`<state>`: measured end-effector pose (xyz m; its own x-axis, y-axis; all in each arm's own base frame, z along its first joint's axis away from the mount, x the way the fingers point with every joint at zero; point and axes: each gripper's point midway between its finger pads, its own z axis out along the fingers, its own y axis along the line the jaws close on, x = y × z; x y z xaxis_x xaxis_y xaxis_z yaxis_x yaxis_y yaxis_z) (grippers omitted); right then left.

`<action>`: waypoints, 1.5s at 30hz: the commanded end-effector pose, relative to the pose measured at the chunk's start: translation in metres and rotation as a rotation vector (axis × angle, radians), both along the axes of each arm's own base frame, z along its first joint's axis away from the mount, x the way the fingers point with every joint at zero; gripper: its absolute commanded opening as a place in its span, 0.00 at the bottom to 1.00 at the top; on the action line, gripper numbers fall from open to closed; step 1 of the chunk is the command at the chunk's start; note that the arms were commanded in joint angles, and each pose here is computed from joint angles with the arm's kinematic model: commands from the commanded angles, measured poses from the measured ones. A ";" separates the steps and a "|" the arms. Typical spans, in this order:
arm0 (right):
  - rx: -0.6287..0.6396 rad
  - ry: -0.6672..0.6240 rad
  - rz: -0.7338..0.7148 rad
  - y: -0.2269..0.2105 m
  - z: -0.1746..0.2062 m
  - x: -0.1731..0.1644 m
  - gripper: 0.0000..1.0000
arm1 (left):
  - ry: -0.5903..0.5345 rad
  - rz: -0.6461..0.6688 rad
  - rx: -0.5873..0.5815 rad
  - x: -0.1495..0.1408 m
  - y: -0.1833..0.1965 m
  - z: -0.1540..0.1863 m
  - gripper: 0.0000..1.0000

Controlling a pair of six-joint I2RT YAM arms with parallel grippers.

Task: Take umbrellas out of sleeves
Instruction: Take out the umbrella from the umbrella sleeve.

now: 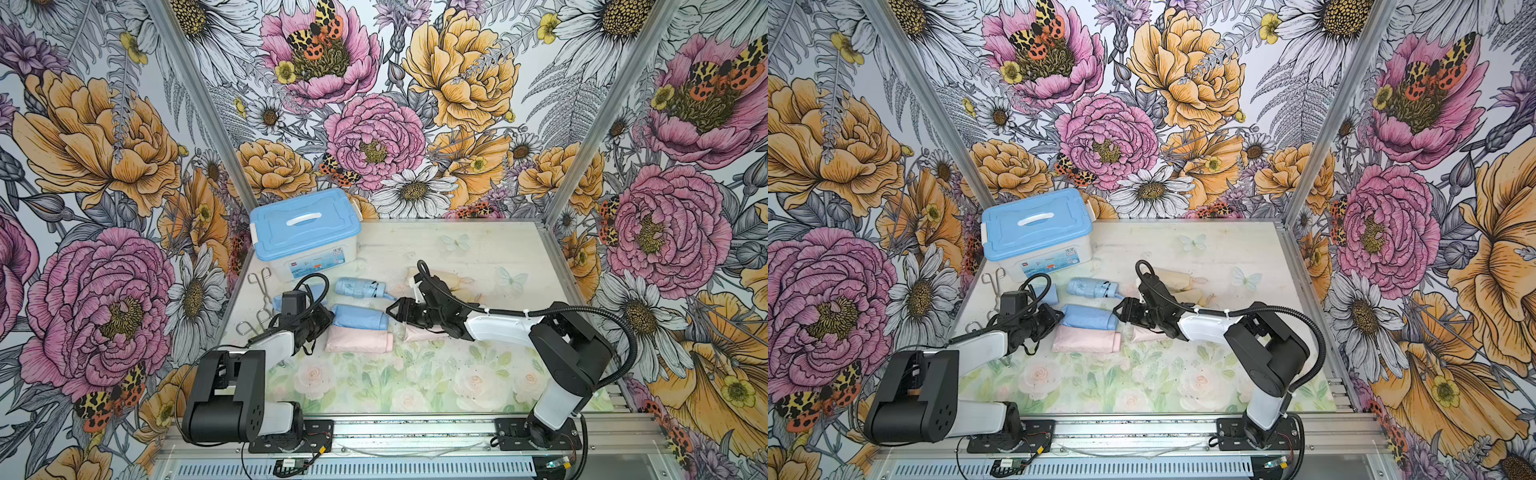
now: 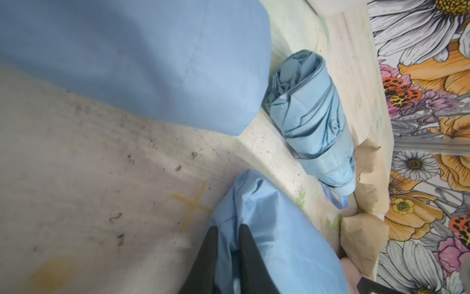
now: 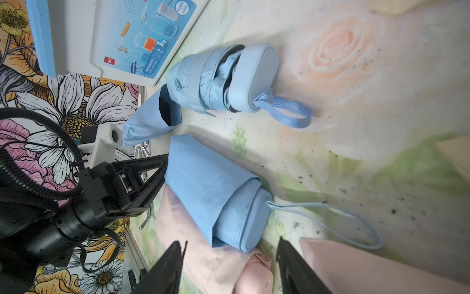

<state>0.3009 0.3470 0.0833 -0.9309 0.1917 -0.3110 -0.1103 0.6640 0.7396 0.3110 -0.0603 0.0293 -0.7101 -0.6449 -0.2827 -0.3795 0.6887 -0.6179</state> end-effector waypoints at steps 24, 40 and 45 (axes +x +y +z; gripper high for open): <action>0.119 0.064 -0.048 0.033 -0.033 0.005 0.46 | 0.011 0.029 0.042 -0.017 0.010 -0.016 0.00; 0.318 0.085 -0.029 0.051 -0.030 0.008 0.28 | 0.016 0.036 0.032 -0.017 0.010 -0.016 0.00; 0.323 0.068 -0.025 0.049 -0.026 0.009 0.16 | 0.022 0.039 0.036 -0.018 0.010 -0.017 0.00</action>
<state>0.3139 0.3923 0.0543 -0.9359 0.3155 -0.1569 -0.0097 0.4221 0.9065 0.3026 -0.0492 0.0192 -0.6797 -0.6632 -0.3133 -0.4006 0.6934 -0.5989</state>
